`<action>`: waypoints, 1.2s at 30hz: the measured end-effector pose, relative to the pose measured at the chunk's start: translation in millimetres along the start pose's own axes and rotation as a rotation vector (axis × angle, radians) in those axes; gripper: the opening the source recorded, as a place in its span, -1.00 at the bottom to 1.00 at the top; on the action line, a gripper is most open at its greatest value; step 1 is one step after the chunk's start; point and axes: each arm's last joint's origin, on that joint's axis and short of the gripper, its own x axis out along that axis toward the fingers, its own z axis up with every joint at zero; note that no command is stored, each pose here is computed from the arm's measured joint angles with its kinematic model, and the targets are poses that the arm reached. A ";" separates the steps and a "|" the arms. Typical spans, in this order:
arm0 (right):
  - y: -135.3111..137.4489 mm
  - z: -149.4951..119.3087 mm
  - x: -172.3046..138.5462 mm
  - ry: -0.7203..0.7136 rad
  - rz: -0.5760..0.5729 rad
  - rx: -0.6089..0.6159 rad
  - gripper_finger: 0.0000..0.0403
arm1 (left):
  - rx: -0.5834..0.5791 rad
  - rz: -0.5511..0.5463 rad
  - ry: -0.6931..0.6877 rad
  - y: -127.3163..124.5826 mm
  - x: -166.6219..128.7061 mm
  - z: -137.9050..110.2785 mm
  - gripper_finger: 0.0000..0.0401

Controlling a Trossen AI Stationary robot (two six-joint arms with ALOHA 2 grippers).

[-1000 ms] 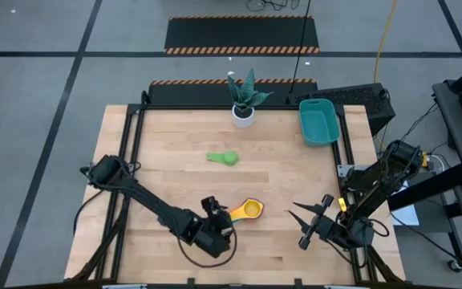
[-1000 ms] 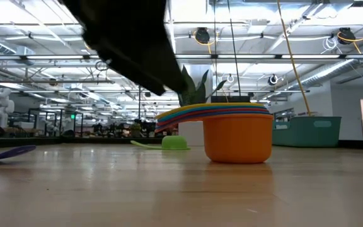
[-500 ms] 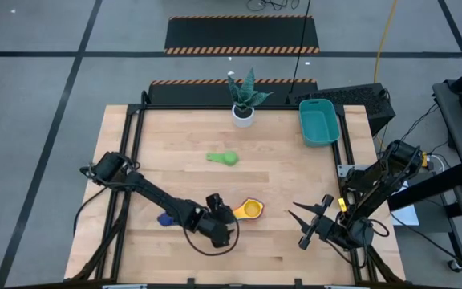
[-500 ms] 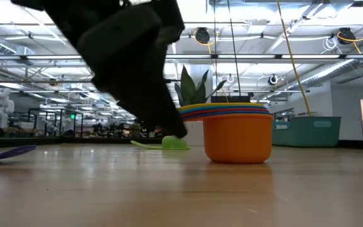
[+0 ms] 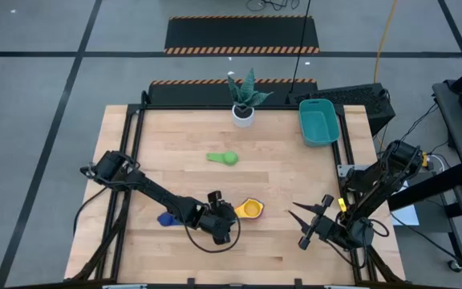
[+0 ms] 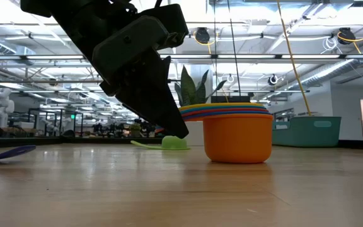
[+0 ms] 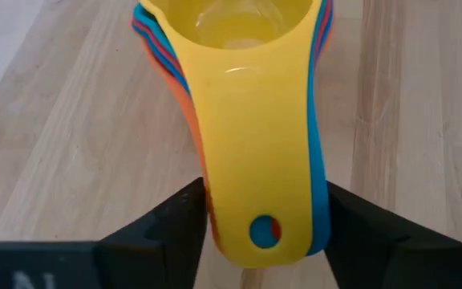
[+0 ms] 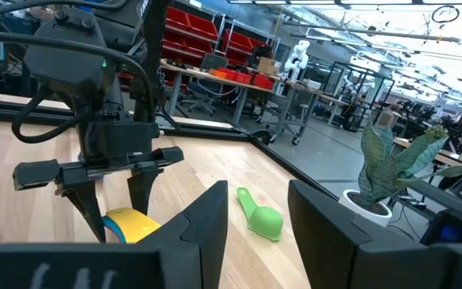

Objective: Nest measuring cups in basket
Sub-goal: Stack the yellow measuring cup on top of the light blue measuring cup, then stack the green measuring cup on top of the yellow measuring cup

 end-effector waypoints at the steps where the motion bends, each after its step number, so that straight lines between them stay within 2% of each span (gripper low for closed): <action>1: 0.0 -0.1 0.1 0.000 0.000 0.000 -0.38 | 0.004 0.000 0.000 0.0 0.0 0.0 0.03; 5: 0.0 0.0 0.1 0.000 0.000 -0.005 -0.38 | 0.010 0.000 -0.001 0.0 0.0 0.1 -0.13; 9: 0.0 -0.1 0.0 0.000 0.000 -0.007 -0.38 | 0.010 0.007 -0.004 0.2 0.0 0.1 -0.16; 15: 0.0 -0.1 0.1 0.000 0.000 -0.005 -0.38 | 0.028 0.003 -0.003 -1.2 -3.0 0.0 0.07; 21: 0.5 -1.1 0.1 0.000 0.000 -0.026 -0.38 | 0.066 -0.038 0.090 -0.3 -16.6 -3.7 0.35; 28: 0.8 -2.4 2.5 0.003 -0.010 -0.097 -0.38 | 0.096 -0.006 0.162 13.0 -49.9 0.7 0.44; 31: -0.5 -5.3 4.7 0.005 -0.018 -0.123 -0.38 | 0.124 0.022 0.198 21.6 -67.2 1.7 0.40; 36: -6.5 -17.0 10.1 0.013 -0.040 -0.142 -0.38 | 0.201 0.184 0.210 43.2 -87.8 4.8 0.26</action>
